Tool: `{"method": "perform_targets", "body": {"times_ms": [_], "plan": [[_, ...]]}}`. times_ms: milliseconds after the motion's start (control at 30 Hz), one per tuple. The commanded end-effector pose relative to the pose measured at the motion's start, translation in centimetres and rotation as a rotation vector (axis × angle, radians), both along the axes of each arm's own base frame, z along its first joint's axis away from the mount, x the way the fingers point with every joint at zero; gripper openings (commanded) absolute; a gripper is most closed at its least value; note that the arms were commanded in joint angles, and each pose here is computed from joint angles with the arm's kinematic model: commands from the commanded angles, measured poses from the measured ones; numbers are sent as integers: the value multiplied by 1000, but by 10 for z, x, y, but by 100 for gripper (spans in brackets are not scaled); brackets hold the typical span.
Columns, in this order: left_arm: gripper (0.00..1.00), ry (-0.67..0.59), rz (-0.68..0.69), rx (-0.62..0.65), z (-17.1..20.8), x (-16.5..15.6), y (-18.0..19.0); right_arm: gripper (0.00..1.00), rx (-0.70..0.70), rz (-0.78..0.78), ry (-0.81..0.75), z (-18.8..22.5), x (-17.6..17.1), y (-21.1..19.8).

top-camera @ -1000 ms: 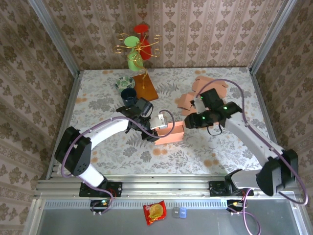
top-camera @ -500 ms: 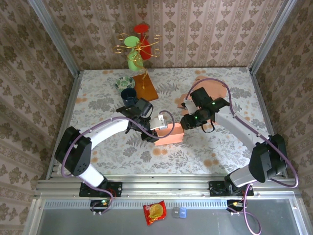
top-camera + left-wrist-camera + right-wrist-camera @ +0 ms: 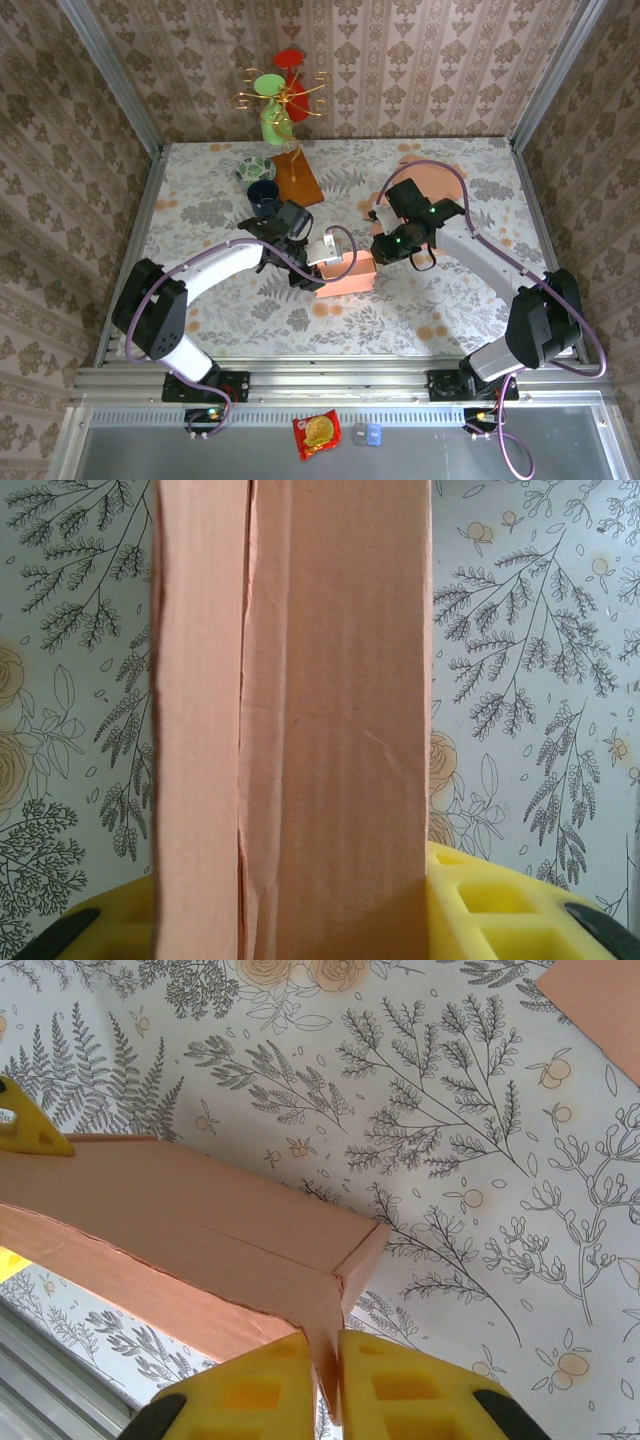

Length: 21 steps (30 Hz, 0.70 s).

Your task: Fold the paper box

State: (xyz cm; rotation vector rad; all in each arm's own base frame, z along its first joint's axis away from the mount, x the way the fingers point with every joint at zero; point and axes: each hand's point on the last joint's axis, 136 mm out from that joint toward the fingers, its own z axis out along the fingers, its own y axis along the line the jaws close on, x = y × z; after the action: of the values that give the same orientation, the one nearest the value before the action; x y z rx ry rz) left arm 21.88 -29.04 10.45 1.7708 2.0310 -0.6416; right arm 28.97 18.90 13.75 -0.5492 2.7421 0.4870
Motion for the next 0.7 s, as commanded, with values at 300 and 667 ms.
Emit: {"method": "perform_targets", "body": {"times_ms": [300, 667], "plan": [[31, 28, 60, -44, 4, 8, -5, 0, -44, -93, -73, 14, 7, -1], [30, 41, 87, -63, 4, 15, -6, 0, -10, -249, -123, 9, 6, 1]]}}
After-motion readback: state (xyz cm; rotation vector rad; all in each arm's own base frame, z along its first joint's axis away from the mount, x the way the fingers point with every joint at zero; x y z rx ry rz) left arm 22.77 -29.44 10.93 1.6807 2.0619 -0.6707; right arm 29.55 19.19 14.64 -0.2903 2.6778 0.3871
